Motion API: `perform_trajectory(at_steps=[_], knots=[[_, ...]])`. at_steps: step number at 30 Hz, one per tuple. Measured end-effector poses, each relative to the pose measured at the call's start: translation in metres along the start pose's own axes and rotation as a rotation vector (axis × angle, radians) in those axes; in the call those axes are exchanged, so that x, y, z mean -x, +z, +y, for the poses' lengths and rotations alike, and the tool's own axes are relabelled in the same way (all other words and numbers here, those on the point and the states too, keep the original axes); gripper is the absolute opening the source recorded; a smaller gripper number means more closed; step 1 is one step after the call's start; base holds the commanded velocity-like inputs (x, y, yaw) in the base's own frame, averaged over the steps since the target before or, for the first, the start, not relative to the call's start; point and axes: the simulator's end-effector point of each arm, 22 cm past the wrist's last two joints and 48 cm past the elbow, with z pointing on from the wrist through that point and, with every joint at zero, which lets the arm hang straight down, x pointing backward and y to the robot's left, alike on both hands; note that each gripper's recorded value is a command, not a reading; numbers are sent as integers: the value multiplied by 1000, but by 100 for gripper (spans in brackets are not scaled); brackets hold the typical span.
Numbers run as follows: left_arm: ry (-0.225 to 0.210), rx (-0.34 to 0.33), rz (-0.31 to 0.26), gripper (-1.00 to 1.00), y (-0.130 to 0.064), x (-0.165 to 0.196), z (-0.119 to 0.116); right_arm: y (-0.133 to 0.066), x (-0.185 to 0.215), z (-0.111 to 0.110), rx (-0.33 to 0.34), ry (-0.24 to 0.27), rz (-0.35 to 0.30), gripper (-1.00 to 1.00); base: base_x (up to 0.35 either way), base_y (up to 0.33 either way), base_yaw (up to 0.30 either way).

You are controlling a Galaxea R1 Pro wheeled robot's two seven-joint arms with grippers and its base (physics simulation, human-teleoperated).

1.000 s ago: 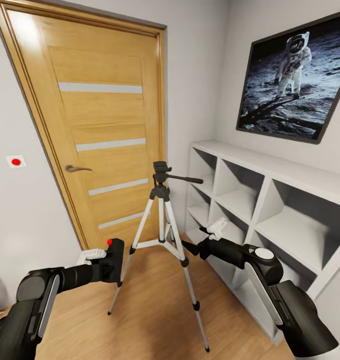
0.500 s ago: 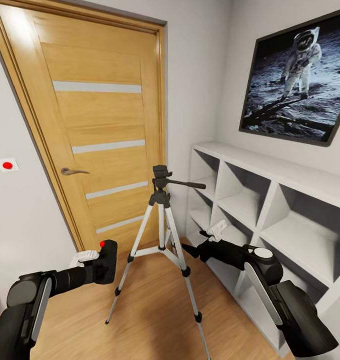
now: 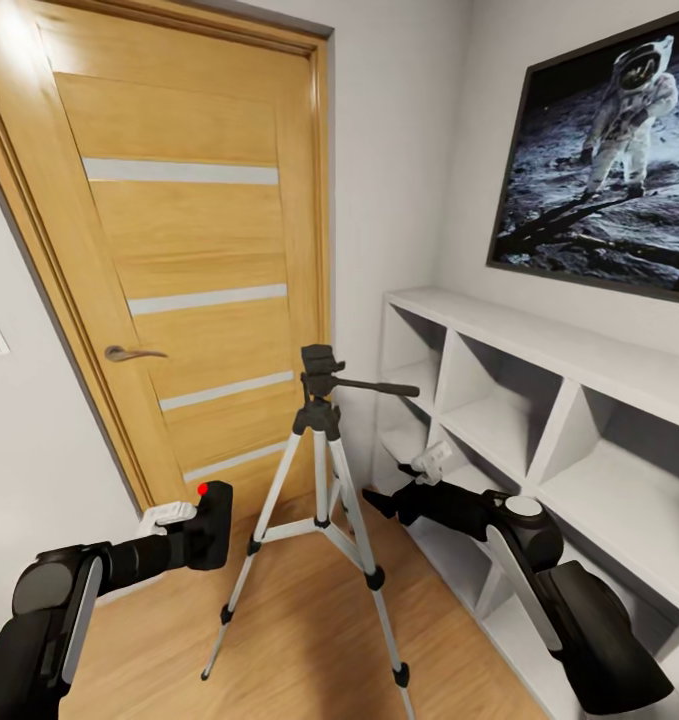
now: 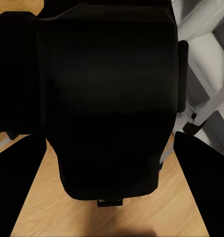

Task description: Attach the digital camera to the camera tripod in the bedroom.

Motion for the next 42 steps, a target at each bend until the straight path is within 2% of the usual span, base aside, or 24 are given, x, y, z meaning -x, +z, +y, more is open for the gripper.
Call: perform_trajectory(at_steps=[4,5,9,24,32,42], knots=[[0,3,1,-100,0,0,1,1,-7,2,3,14,30,100,68,0,0],[0,5,3,-100,1,-1,1,2,-14,4,8,23,59,100,31,0,0],[0,9,5,-100,1,-2,2,2,-26,9,19,40,109,100,18,0,0],[1,13,8,-100,1,-3,4,5,-50,25,47,75,213,100,3,0,0],[0,14,10,-100,1,-4,4,8,-59,33,58,75,247,100,0,0,0],[0,14,10,-100,1,-4,4,9,-63,32,52,73,256,100,1,0,0]])
